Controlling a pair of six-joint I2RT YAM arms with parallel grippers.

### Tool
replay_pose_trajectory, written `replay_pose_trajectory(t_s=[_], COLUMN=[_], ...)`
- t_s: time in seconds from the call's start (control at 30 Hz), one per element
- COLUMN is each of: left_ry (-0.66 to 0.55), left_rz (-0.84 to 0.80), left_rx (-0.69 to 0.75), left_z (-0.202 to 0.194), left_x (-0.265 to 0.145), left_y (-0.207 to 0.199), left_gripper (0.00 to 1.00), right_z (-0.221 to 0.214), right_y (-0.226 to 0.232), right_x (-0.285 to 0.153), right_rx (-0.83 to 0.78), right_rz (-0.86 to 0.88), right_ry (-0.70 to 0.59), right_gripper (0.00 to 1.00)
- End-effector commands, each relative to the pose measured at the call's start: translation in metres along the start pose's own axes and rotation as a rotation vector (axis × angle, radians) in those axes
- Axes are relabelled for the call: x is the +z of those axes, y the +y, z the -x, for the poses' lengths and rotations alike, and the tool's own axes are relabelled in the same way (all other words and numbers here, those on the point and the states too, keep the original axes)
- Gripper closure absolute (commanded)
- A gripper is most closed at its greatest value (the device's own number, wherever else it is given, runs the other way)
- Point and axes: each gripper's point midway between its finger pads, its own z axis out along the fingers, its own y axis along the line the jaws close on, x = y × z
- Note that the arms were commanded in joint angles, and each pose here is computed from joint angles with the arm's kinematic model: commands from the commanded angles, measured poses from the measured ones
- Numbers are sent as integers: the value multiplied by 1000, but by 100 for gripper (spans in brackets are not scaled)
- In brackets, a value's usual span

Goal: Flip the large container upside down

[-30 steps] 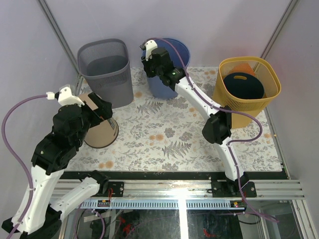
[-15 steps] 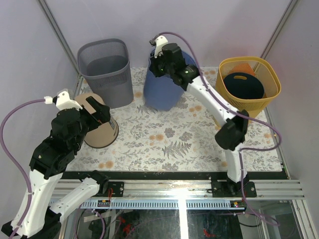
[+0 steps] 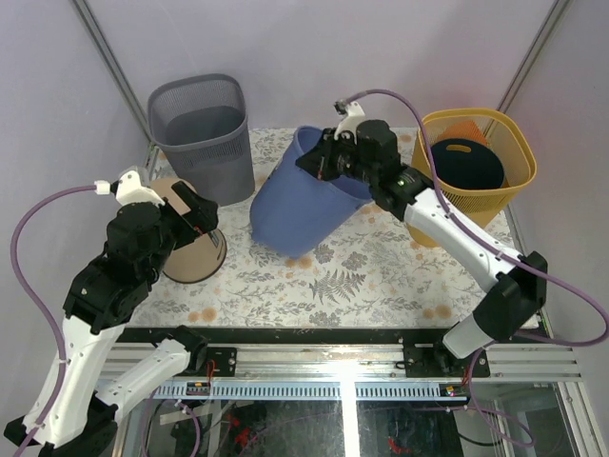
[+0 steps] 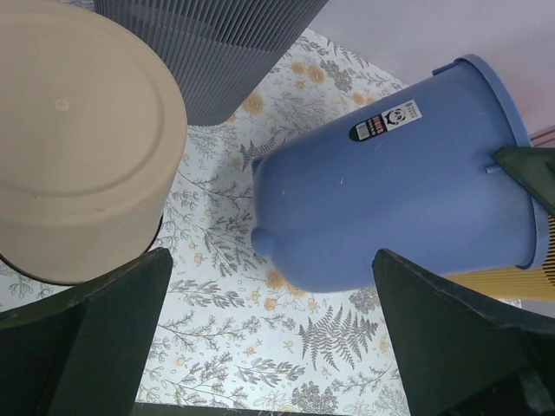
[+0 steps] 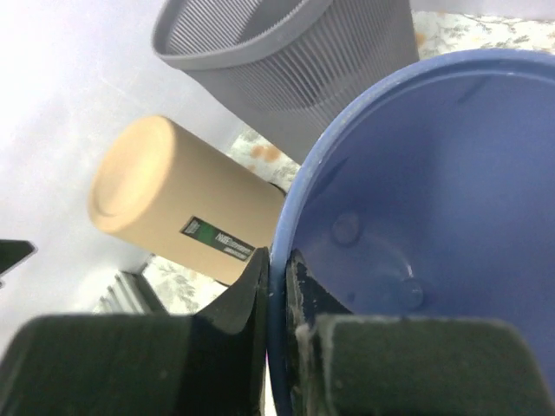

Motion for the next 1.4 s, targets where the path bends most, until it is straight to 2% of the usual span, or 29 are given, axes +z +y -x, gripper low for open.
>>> replay_pose_trajectory(t_s=[0.0,0.3,0.47,0.57,0.67,0.93,1.37], left_ry=[-21,54,87,110,129,147,155], left_rz=[-44,-39,-27,-19,-17,-17,-17], left_rx=[-51,-65,-86,-95,-101,-75,-27], left_z=[3,-30,-50,-65,-76,-87,-96], left_x=[4,16,22,28,34,43,53], left_y=[-11,-3,6,11,14,15,18], left_gripper=[0,0,0,0,0,0,0], right_z=[21,-12,-37,-48,-56,-56,-22], right_y=[16,-2,-27,-41,-57,-86,-106], right_x=[-13,-4,0,-3,-6,-10,2], right_rx=[141,272,285,264,226,118,-58], right_rz=[165,208,109,35,-52,-216,-434], right_ry=[-150,-148,-100,-78,-55,-27,-19], right_gripper=[100,99,82,72,68,66,62])
